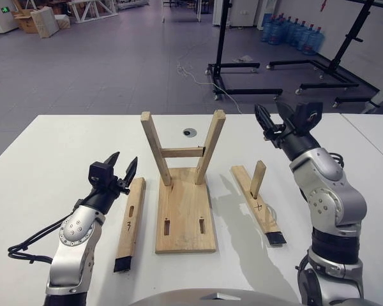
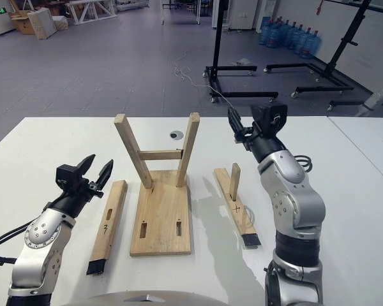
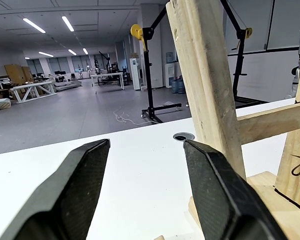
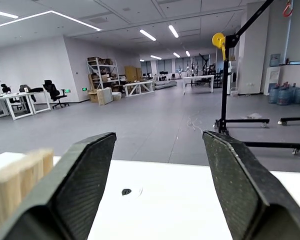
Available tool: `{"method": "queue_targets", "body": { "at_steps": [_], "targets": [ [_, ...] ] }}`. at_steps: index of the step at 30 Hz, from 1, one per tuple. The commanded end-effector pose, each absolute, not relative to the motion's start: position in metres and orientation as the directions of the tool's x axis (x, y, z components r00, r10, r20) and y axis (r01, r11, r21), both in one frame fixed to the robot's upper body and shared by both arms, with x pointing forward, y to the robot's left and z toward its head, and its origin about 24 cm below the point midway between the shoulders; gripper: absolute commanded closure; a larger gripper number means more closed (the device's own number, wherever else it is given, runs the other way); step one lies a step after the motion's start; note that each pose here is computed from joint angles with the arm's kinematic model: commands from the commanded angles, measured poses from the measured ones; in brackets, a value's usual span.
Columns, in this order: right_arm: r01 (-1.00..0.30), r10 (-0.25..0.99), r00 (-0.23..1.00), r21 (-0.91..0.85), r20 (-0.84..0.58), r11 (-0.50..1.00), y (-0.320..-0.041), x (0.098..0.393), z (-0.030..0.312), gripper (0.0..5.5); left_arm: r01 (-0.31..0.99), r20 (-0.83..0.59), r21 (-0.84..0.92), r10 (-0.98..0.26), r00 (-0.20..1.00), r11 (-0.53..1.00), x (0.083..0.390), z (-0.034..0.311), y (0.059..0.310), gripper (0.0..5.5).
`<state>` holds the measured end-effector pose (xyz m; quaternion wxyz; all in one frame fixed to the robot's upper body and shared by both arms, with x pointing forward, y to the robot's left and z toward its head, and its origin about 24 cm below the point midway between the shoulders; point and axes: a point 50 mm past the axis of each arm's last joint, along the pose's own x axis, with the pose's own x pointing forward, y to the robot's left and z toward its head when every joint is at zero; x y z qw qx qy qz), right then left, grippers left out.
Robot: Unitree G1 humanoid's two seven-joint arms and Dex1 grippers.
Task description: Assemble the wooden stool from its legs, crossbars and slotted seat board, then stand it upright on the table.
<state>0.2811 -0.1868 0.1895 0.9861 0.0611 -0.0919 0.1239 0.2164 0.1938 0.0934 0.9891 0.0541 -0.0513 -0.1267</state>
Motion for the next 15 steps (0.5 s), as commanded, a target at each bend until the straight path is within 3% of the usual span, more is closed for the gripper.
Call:
{"method": "queue_targets", "body": {
  "at_steps": [1,3,5,6,10,15],
  "targets": [
    [-0.267,0.265,0.959,0.015,0.104,0.963,-0.181,0.276,0.171,2.3,0.247,0.088,0.123,-0.259,0.962,0.961,0.218,0.092,0.191,2.8],
    [-0.259,0.255,0.959,-0.014,-0.126,0.966,-0.183,0.267,0.119,2.3,0.265,0.082,0.122,-0.276,0.958,0.956,0.219,0.091,0.188,2.8],
    [-0.211,0.207,0.882,0.039,-0.423,0.977,-0.186,0.248,0.059,2.3,0.283,0.066,0.122,-0.292,0.954,0.951,0.219,0.088,0.187,2.8],
    [-0.204,0.209,0.847,0.063,-0.488,0.977,-0.183,0.241,0.045,2.3,0.289,0.055,0.124,-0.298,0.953,0.949,0.218,0.085,0.186,2.8],
    [-0.208,0.262,0.852,0.167,-0.452,0.964,-0.168,0.244,0.057,2.3,0.29,0.044,0.115,-0.297,0.954,0.95,0.216,0.08,0.185,2.8],
    [-0.174,0.241,0.894,0.204,-0.377,0.963,-0.174,0.257,0.079,2.3,0.276,0.052,0.112,-0.283,0.958,0.955,0.217,0.078,0.186,2.8]
  ]
}}
